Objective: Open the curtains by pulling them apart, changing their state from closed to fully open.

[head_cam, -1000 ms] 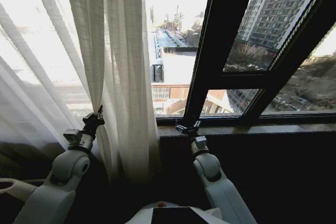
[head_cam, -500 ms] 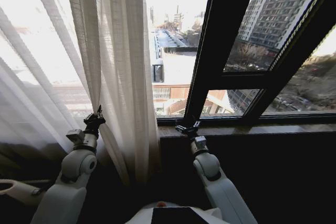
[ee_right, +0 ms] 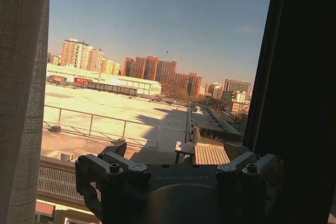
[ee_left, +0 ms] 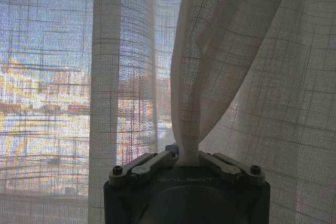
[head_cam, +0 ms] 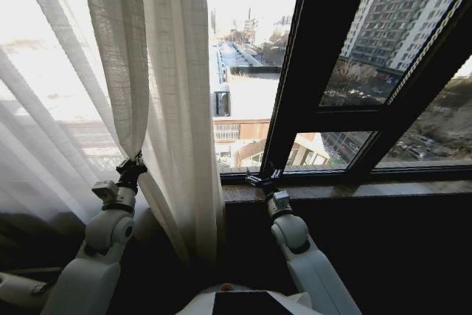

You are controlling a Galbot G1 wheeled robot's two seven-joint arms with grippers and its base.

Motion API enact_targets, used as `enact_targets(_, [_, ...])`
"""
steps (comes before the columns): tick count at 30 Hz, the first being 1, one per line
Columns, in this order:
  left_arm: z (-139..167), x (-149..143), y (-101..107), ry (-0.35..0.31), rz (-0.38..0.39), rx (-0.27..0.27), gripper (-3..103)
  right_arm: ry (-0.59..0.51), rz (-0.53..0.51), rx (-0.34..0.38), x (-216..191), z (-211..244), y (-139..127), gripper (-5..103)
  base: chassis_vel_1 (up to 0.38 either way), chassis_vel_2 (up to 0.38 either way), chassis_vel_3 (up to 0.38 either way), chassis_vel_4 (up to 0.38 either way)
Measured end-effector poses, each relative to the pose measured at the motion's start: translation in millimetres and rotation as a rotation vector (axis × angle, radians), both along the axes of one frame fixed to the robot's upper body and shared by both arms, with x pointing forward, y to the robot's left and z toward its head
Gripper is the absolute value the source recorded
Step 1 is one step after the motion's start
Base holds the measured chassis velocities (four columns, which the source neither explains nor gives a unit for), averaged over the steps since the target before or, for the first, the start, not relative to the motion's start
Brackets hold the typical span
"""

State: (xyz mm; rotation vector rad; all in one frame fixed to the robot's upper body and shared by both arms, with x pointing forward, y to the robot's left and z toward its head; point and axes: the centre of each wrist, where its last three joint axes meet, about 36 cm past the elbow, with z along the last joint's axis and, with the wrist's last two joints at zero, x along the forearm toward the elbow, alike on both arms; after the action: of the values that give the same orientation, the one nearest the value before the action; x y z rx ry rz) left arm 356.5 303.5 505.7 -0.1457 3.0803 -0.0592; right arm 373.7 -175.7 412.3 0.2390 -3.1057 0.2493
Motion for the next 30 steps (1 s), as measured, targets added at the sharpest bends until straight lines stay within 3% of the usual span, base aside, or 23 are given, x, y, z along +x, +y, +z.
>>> enact_targets(7, [1,-1,0,-0.002,-0.004,0.004,0,-0.005,0.000,0.000,0,0,0,100,-0.109,0.153,0.100,-0.127])
enact_targets(30, [11,-11,0,-0.014,-0.012,0.022,0,-0.021,0.003,0.007,-10,9,1,100,0.003,-0.003,-0.004,0.004])
